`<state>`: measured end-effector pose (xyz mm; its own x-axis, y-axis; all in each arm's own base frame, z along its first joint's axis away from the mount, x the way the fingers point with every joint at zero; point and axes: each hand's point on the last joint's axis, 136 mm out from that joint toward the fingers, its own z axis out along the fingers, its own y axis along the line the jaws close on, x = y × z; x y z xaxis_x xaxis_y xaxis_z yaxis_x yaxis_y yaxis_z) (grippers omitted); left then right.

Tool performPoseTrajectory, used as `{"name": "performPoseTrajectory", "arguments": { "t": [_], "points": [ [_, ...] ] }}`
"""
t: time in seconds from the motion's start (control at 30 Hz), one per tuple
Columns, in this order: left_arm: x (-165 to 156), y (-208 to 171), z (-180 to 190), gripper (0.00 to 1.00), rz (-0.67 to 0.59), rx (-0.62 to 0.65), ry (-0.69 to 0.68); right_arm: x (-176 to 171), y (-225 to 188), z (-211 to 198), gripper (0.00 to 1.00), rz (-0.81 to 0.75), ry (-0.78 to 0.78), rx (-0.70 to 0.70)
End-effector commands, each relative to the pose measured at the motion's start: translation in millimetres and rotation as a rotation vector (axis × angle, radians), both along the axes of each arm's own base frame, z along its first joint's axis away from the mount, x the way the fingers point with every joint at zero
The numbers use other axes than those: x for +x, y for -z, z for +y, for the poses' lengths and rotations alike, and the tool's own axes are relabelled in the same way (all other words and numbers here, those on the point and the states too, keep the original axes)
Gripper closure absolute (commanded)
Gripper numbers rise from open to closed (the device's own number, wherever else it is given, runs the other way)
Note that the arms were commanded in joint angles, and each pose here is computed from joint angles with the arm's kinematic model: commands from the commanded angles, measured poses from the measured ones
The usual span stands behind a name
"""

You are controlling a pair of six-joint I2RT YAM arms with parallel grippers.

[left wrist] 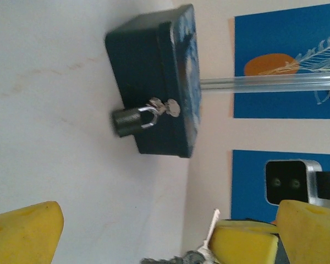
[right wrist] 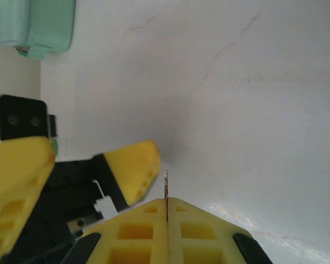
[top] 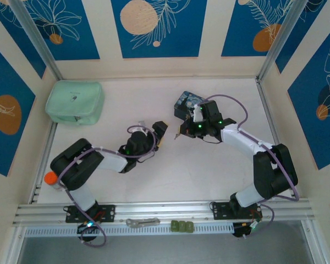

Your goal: Unlock a padlock with a key

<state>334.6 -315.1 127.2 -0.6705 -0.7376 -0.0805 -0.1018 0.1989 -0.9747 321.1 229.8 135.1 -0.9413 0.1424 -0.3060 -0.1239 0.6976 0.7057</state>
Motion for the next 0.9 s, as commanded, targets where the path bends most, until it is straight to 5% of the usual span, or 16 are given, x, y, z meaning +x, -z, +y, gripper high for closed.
{"name": "performPoseTrajectory", "arguments": {
  "t": [0.0, 0.2, 0.43, 0.63, 0.87],
  "points": [
    [7.2, -36.3, -14.1, 0.01, -0.041, -0.186, -0.018, -3.3, -7.4, 12.7, 1.00, 0.001, -0.016, 0.061],
    [7.5, -47.5, -22.1, 0.04, -0.109, -0.220, 0.028, -8.0, 1.5, 17.8, 1.00, -0.012, -0.074, 0.041],
    [2.1, -45.9, -8.0, 0.23, -0.211, -0.069, 0.160, -27.1, -14.8, 17.9, 1.00, -0.212, -0.317, 0.037],
    [-14.4, -46.9, -8.2, 0.27, -0.263, 0.115, 0.288, -29.2, -27.1, 20.3, 1.00, -0.264, -0.407, 0.078],
    [-25.7, -56.4, -21.0, 0.45, -0.344, 0.082, 0.390, -27.2, -35.4, 27.1, 1.00, -0.231, -0.428, 0.152]
  ]
}}
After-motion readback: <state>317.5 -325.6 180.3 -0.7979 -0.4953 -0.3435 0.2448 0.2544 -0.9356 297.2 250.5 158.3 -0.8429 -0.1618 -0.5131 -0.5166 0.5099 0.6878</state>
